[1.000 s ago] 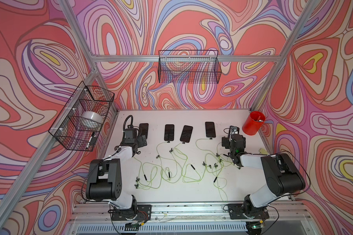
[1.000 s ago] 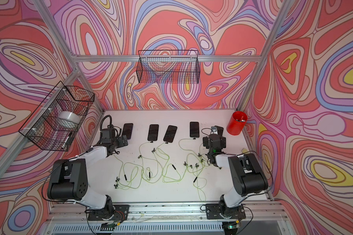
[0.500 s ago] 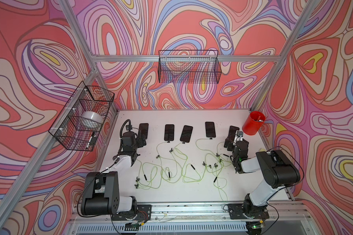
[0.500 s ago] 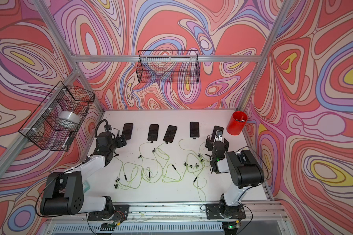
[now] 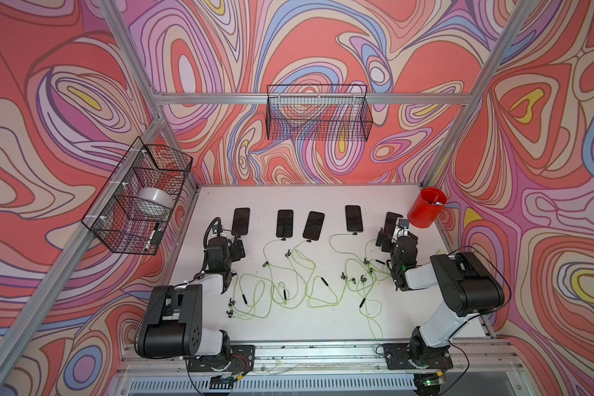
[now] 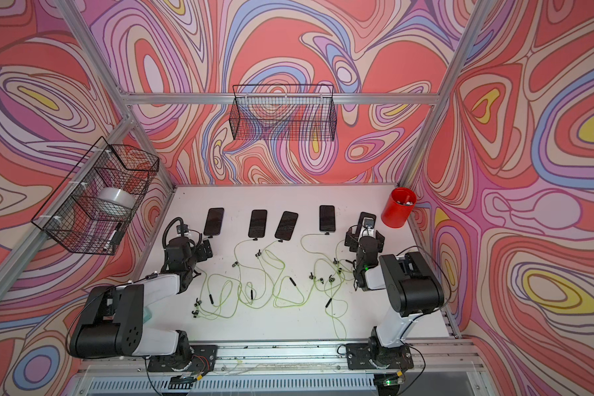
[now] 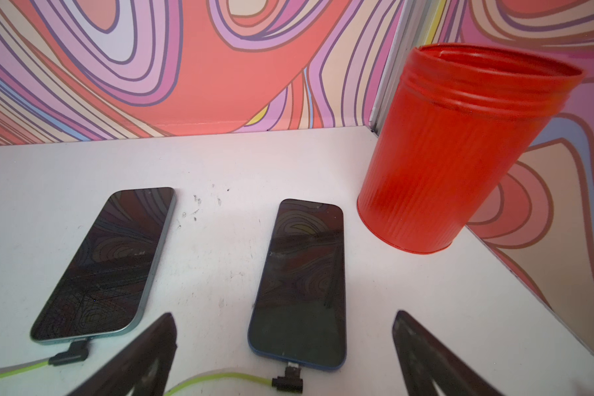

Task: Plug wired earphones into phones
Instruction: Reset both arms

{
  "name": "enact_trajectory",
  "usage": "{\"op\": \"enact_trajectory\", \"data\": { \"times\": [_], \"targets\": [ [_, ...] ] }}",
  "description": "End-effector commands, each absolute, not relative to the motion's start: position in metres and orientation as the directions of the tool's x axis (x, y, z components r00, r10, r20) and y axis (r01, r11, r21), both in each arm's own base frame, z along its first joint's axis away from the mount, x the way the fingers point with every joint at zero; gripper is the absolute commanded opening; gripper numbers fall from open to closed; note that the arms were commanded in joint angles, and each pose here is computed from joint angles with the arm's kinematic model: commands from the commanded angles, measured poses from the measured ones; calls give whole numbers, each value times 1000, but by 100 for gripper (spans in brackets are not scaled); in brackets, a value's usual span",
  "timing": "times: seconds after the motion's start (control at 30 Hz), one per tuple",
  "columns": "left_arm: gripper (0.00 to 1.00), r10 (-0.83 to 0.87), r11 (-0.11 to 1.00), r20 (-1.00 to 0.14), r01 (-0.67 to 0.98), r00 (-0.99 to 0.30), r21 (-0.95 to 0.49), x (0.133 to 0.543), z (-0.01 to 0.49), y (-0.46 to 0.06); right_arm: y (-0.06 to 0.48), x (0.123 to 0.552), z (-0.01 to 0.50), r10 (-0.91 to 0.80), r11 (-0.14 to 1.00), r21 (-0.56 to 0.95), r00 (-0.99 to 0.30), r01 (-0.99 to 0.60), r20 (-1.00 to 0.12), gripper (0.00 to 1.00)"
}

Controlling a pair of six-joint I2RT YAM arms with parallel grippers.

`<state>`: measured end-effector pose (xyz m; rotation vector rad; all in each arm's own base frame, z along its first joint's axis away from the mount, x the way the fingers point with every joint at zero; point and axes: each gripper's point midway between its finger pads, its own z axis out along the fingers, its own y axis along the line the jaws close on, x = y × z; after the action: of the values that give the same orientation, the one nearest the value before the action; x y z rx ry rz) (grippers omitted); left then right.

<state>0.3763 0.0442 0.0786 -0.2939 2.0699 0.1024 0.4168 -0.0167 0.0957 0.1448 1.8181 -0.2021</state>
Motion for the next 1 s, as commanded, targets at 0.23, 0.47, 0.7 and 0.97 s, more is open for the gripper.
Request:
{"op": "enact_trajectory", "data": {
  "times": [0.23, 0.47, 0.7, 0.97],
  "targets": [
    [96, -76, 985, -914, -170, -399, -7, 392, 92, 28, -17, 420, 98, 3, 977, -48, -241, 206, -971, 98],
    [100, -63, 979, -938, -203, -342, 8, 387, 91, 30, -18, 422, 98, 3, 977, -49, -244, 206, -970, 98],
    [100, -45, 984, -945, -175, -325, 14, 389, 91, 26, -19, 422, 96, 12, 978, -41, -252, 204, -968, 98],
    [100, -29, 991, -936, -133, -350, 18, 392, 89, 19, -20, 423, 96, 17, 978, -37, -253, 204, -967, 98]
  ]
}}
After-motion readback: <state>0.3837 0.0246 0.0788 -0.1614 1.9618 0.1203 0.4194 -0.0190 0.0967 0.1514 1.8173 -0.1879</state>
